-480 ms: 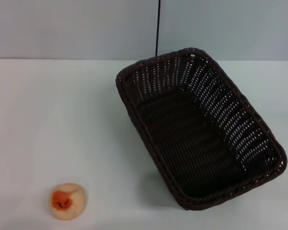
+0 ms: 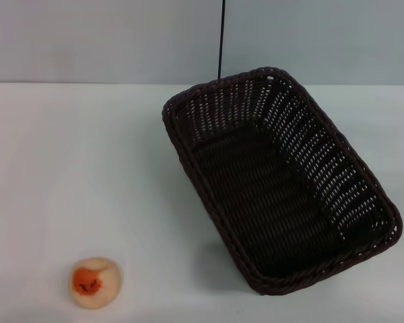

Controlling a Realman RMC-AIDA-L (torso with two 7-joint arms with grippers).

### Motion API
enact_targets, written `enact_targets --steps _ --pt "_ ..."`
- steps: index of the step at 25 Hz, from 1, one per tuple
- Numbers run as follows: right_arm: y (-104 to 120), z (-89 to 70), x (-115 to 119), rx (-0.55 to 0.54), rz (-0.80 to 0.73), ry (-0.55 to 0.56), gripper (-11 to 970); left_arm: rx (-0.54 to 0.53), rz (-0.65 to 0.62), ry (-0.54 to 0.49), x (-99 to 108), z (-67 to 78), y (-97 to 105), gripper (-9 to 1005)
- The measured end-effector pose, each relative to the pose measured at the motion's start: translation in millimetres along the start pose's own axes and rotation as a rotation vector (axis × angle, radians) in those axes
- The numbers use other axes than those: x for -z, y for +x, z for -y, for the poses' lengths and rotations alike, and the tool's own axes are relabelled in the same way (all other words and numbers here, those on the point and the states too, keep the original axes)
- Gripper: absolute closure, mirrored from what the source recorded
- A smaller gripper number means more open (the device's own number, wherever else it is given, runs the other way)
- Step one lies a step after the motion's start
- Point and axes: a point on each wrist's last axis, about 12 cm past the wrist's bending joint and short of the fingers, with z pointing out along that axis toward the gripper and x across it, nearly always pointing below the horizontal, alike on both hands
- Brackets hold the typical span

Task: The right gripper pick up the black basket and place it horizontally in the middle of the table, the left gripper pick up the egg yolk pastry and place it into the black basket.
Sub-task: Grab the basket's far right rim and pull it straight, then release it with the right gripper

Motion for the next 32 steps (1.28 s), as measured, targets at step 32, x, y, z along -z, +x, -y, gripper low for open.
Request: enact_targets --steps 32 --pt "17 -80.1 -157 0.203 -1.415 -0.025 252 0.006 -0.024 -0.013 4 0.5 2 195"
